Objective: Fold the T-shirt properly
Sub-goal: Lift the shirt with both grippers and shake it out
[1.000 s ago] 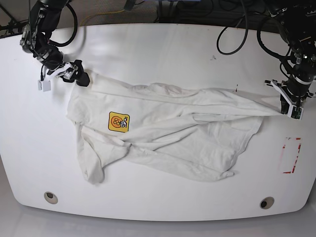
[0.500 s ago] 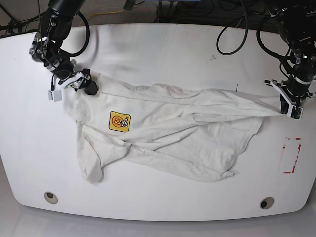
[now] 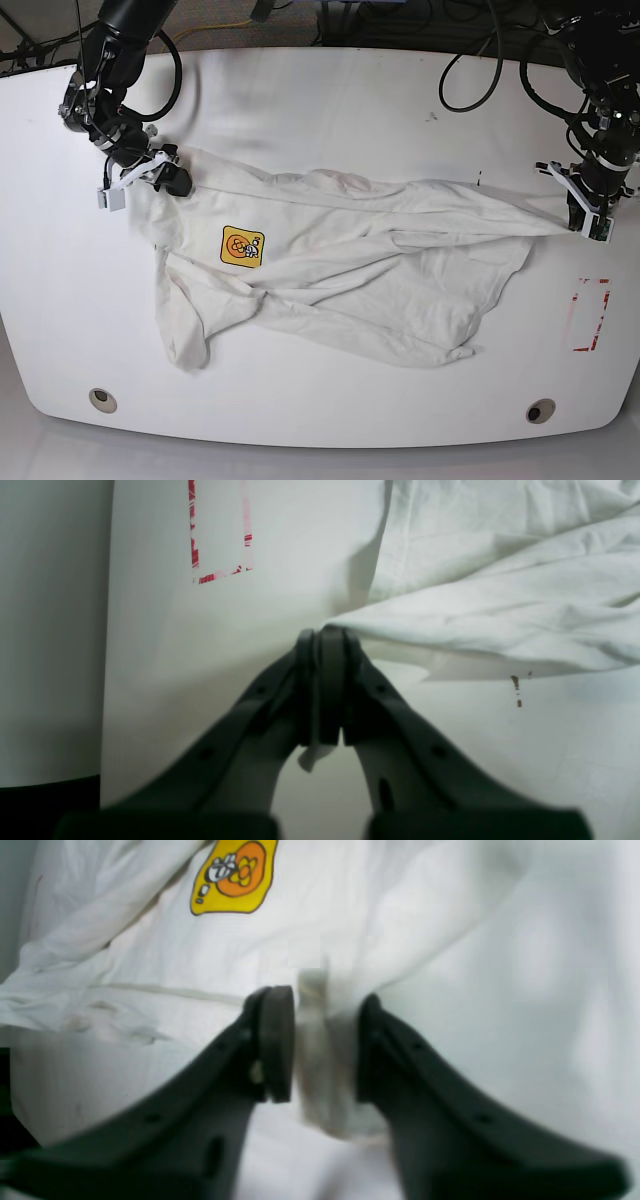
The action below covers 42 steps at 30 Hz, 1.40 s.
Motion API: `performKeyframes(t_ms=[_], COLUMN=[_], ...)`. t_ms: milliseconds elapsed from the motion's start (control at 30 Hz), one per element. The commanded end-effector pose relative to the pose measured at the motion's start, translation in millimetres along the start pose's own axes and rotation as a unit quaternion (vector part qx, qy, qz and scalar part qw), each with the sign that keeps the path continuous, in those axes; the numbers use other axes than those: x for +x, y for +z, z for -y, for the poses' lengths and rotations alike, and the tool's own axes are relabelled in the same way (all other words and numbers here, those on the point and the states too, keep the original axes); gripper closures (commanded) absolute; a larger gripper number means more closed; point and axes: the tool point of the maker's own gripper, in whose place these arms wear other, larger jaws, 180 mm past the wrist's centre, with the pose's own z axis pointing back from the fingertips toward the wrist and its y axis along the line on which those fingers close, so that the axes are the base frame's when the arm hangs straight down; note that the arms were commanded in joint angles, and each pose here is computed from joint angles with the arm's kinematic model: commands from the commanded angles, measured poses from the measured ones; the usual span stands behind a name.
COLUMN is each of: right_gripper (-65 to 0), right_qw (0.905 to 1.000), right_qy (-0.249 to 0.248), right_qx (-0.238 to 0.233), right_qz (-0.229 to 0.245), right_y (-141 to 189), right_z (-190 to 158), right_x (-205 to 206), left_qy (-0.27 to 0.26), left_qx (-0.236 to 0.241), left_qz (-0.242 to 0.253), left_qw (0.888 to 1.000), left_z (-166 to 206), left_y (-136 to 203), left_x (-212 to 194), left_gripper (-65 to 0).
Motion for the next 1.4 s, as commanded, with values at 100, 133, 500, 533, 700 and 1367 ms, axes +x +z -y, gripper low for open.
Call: performKeyframes(t_ms=[100,133,500,533,700,1367], right_gripper=[0.0,0.0,0.0,0.0,0.0,0.0], right_qw=[0.9998,0.9998,0.9975,0.9975,0.9964,0.9757], right_qy=[0.014,0.015,0.043,0.048,0.072,0.193], right_qx=[0.011,0.011,0.054,0.051,0.044,0.049], right_qz=[0.012,0.004,0.013,0.010,-0.013,0.091], right_y=[5,5,44,48,70,63], right_z=[-5,-5,-38,-39,-49,-61], right_x=[12,10,-5,-9,-31,103], left_qy=[0.025,0.034,0.062,0.063,0.065,0.061], left_qx=[0.004,0.006,-0.005,-0.003,0.004,0.070], left_qz=[0.018,0.020,0.041,0.037,0.017,0.124], left_qw=[1.000,0.999,0.997,0.997,0.998,0.988], left_z=[-1,-3,5,4,0,-41], left_y=[-4,-5,-8,-7,0,-17], left_x=[4,1,-9,-13,-31,92], left_gripper=[0.0,0.0,0.0,0.0,0.0,0.0])
